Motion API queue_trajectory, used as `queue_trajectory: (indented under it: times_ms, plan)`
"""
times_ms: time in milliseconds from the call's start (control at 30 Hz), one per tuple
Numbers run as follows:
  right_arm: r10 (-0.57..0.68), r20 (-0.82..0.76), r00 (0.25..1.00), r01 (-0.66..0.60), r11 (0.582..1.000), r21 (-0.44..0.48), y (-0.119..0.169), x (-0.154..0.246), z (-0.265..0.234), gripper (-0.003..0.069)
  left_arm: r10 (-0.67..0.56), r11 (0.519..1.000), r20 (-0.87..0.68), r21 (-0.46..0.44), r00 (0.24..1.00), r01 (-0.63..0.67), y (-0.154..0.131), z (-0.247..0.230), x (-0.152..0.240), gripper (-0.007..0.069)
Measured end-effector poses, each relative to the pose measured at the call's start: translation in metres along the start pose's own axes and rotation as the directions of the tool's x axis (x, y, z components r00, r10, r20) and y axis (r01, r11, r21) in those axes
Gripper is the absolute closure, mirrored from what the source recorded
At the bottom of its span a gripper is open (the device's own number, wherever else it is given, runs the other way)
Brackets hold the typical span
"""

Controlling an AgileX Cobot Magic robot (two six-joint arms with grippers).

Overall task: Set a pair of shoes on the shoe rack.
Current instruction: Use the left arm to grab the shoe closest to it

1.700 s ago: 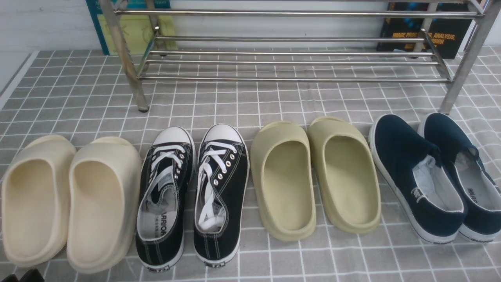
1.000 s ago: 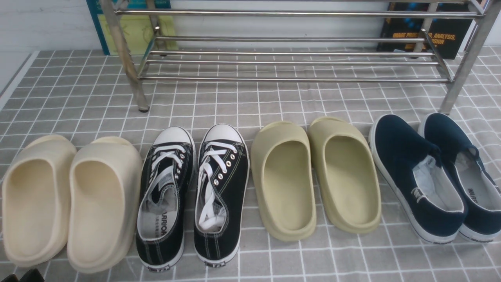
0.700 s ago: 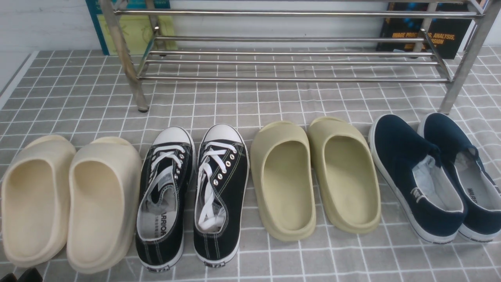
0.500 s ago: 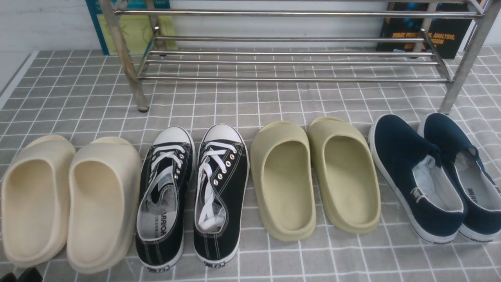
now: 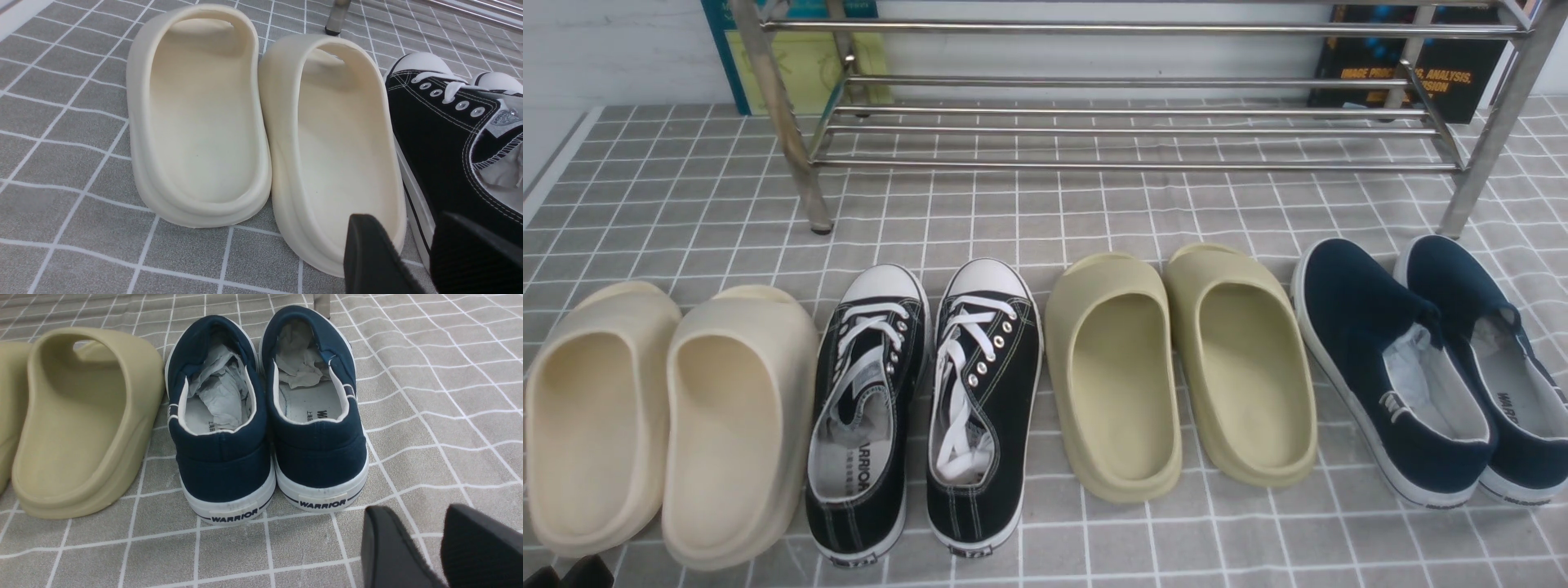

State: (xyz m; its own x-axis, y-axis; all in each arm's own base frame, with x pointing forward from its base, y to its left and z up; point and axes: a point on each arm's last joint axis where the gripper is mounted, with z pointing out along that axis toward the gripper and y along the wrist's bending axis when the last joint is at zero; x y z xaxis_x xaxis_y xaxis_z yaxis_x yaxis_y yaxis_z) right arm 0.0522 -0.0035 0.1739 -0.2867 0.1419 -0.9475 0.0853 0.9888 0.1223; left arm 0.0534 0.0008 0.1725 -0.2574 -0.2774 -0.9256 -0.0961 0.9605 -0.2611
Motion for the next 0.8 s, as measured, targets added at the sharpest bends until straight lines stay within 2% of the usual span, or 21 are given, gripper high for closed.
queue_trajectory:
  times_ms: [567,767,800]
  plan:
    - [0.0,0.0,1.0,0.0,1.0,0.0,0.0,0.0,0.0,0.042,-0.027,1.0,-0.001,0.01,1.0,0.027,-0.0009,0.0,0.0001,0.0386]
    - [0.0,0.0,1.0,0.0,1.0,0.0,0.0,0.0,0.0,0.042,-0.189,0.98,-0.004,0.064,0.982,0.189,-0.0058,-0.0002,-0.0007,0.0386]
    - [0.0,0.0,1.0,0.0,1.0,0.0,0.0,0.0,0.0,0.042,-0.344,0.933,-0.026,0.1,0.939,0.345,-0.0094,-0.0005,-0.0009,0.0386]
